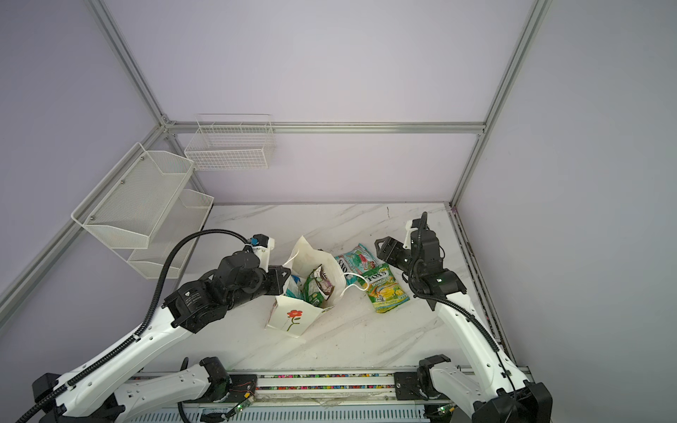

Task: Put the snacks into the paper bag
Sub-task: 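Move the open right gripper over the green Fox's Spring Tea bag, then lower the right gripper and close it on the green Spring Tea bag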

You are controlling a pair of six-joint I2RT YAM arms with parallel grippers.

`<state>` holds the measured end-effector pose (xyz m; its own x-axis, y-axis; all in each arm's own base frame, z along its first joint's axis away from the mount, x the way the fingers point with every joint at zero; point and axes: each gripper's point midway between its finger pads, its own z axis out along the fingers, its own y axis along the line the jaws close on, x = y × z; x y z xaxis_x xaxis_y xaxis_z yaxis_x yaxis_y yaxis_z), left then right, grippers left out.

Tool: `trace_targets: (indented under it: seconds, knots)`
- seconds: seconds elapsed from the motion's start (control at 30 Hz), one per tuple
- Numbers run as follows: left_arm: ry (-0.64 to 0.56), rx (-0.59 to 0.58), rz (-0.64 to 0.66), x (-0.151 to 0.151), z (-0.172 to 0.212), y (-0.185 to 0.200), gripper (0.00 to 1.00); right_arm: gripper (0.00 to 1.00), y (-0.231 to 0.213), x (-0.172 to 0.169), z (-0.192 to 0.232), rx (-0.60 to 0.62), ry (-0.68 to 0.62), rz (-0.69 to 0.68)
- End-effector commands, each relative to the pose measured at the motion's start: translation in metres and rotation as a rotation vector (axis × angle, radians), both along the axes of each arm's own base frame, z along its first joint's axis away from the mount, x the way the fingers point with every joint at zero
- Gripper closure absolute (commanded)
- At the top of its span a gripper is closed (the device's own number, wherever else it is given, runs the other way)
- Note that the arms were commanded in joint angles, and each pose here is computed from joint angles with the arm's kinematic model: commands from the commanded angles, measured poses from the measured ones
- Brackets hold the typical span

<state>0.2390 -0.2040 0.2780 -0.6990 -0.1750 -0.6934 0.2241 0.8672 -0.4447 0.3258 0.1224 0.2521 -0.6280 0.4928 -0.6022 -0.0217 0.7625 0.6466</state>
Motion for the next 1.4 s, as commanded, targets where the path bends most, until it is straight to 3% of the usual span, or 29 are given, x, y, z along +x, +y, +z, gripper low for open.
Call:
trace_targets:
  seconds: [0.0, 0.9, 1.37]
  knots:
    - [-0.113, -0.131, -0.019, 0.005, 0.061, -0.013, 1.00, 0.24, -0.004, -0.005, -0.007, 0.014, 0.025, -0.001]
    - [-0.100, -0.132, -0.038, 0.005, 0.053, -0.024, 1.00, 0.23, -0.067, -0.008, -0.074, 0.054, 0.193, -0.180]
    - [-0.095, -0.138, -0.062, 0.004, 0.053, -0.036, 1.00, 0.23, -0.097, -0.018, -0.134, 0.068, 0.324, -0.227]
